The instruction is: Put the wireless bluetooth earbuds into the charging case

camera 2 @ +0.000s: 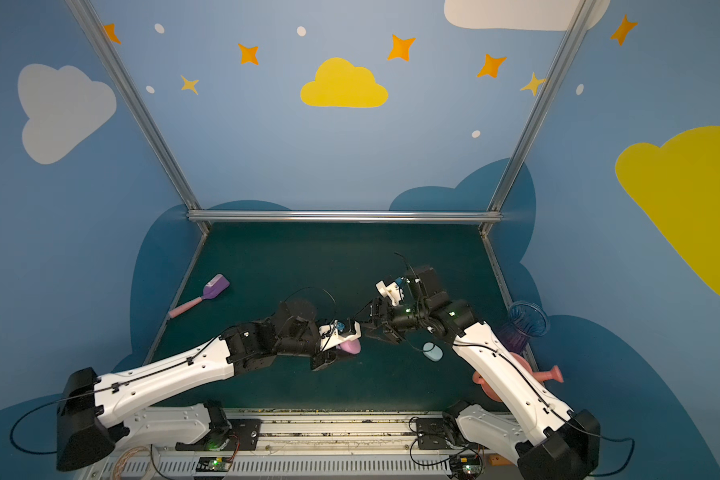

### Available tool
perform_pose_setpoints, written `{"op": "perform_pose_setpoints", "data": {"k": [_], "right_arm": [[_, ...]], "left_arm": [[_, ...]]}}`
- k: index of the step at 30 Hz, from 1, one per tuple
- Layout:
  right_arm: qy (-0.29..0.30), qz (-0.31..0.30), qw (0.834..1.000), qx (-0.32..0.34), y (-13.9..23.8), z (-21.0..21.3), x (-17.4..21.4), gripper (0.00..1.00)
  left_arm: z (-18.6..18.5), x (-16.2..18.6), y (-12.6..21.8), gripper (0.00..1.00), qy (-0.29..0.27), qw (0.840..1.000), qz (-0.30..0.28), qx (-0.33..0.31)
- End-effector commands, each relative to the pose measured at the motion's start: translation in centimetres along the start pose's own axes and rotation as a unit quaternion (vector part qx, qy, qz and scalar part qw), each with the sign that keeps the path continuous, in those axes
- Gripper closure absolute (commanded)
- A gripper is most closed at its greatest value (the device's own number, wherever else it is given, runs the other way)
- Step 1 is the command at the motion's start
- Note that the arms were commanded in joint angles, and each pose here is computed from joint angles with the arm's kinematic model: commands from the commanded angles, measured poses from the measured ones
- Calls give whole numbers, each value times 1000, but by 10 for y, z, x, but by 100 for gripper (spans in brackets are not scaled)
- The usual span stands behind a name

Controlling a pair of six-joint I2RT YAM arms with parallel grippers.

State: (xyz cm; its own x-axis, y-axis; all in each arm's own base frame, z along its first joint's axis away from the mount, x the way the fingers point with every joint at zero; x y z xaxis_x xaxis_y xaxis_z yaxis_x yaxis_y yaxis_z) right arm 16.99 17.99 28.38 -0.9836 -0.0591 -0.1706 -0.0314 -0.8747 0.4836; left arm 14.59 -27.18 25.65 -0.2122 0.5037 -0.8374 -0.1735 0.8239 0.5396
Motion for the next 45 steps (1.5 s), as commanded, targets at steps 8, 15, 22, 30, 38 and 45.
{"op": "perform_pose_setpoints", "data": {"k": [8, 15, 22, 30, 38, 45], "right_arm": [[169, -47, 984, 25, 23, -14, 19, 24], [381, -64, 921, 40, 35, 14, 51, 23], [422, -49, 904, 49, 25, 21, 55, 24], [443, -31, 894, 59, 13, 28, 51, 24], [437, -27, 892, 108, 7, 21, 46, 24], [426, -51, 888, 167, 15, 17, 37, 24]], "left_arm": [[-1, -8, 12, 83, 99, 986, -91, 96], [-3, -15, 5, 84, 127, 974, -94, 161], [-4, -16, 6, 84, 129, 974, -84, 167], [-4, -17, 5, 84, 129, 974, -82, 168], [-5, -17, 7, 84, 125, 974, -84, 169], [-7, -18, 9, 84, 121, 973, -85, 175]]}}
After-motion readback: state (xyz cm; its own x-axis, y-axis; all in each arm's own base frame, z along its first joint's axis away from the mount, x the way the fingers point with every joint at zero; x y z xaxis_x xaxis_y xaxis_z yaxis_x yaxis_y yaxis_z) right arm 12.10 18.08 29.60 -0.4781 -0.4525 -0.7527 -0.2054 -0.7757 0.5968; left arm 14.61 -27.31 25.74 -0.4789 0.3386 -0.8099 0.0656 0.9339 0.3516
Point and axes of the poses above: each gripper's point midway between its finger pads, its own y axis back along the fingers, its own z axis along the line the jaws close on, x = y × z, the point moved 8 cm from there along y, back along the fingers, and after that the axes turned 9 degrees about y, right-handed, at the moved point
